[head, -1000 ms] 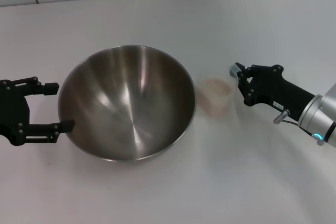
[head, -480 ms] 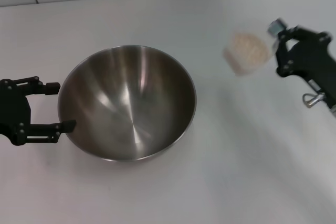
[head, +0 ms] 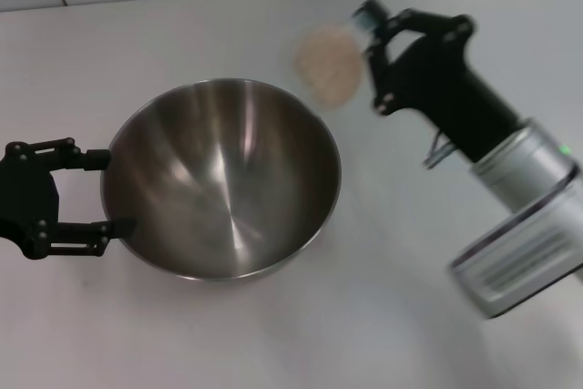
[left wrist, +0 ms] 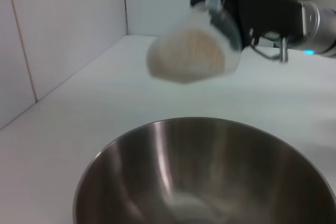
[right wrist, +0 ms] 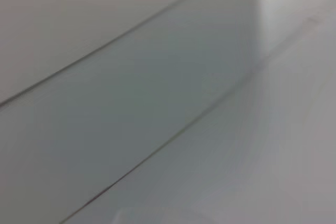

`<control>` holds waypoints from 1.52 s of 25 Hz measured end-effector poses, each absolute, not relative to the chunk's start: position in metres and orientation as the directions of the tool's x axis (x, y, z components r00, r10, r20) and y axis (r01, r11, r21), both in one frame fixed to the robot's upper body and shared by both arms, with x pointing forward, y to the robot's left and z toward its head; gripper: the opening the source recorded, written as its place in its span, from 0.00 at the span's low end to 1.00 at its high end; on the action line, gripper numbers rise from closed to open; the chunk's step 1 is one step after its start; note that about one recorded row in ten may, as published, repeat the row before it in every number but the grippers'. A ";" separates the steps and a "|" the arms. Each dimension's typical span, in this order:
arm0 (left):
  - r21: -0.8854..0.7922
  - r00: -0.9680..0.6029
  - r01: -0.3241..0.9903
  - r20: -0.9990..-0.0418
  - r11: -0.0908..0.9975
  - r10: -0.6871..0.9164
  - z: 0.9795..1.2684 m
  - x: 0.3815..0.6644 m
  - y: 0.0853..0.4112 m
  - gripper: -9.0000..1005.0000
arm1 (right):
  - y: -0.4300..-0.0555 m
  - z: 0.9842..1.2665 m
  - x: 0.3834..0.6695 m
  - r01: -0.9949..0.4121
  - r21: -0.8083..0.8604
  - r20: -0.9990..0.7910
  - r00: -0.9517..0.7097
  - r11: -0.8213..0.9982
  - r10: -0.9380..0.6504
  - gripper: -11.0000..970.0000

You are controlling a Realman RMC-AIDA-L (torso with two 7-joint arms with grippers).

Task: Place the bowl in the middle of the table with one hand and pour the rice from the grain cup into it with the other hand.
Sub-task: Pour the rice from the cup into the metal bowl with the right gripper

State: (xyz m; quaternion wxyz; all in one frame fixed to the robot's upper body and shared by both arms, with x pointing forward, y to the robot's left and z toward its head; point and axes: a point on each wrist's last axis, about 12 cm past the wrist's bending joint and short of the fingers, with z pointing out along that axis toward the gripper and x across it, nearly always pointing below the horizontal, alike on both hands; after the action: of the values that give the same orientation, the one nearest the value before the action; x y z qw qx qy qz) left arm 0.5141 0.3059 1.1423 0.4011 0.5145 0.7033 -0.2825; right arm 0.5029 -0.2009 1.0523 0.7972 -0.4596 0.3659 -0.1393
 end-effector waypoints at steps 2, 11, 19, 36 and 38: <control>0.014 -0.151 0.950 -0.854 0.312 0.497 1.143 0.514 0.306 0.86 | -0.194 1.049 0.503 -0.068 -0.883 -0.375 0.698 0.465 -0.610 0.02; 0.015 -0.145 0.954 -0.852 0.300 0.503 1.143 0.516 0.302 0.86 | -0.166 1.037 0.496 0.283 -0.958 0.227 0.657 -0.043 -0.719 0.02; 0.012 -0.146 0.955 -0.849 0.295 0.508 1.144 0.518 0.300 0.86 | -0.159 1.032 0.499 0.506 -0.758 0.641 0.463 -0.411 -0.612 0.02; 0.018 -0.143 0.957 -0.837 0.288 0.529 1.148 0.521 0.298 0.86 | -0.137 1.049 0.503 0.642 -0.604 0.770 0.316 -0.473 -0.554 0.02; 0.020 -0.141 0.958 -0.837 0.287 0.529 1.148 0.521 0.298 0.86 | -0.135 1.050 0.501 0.652 -0.600 0.770 0.314 -0.463 -0.556 0.02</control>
State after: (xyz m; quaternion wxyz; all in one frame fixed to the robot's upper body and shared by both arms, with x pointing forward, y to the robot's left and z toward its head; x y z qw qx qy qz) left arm 0.5214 0.2976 1.1480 0.3867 0.5290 0.7027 -0.2772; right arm 0.5011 -0.1355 1.0497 0.5167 -0.6245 -0.0387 -0.5844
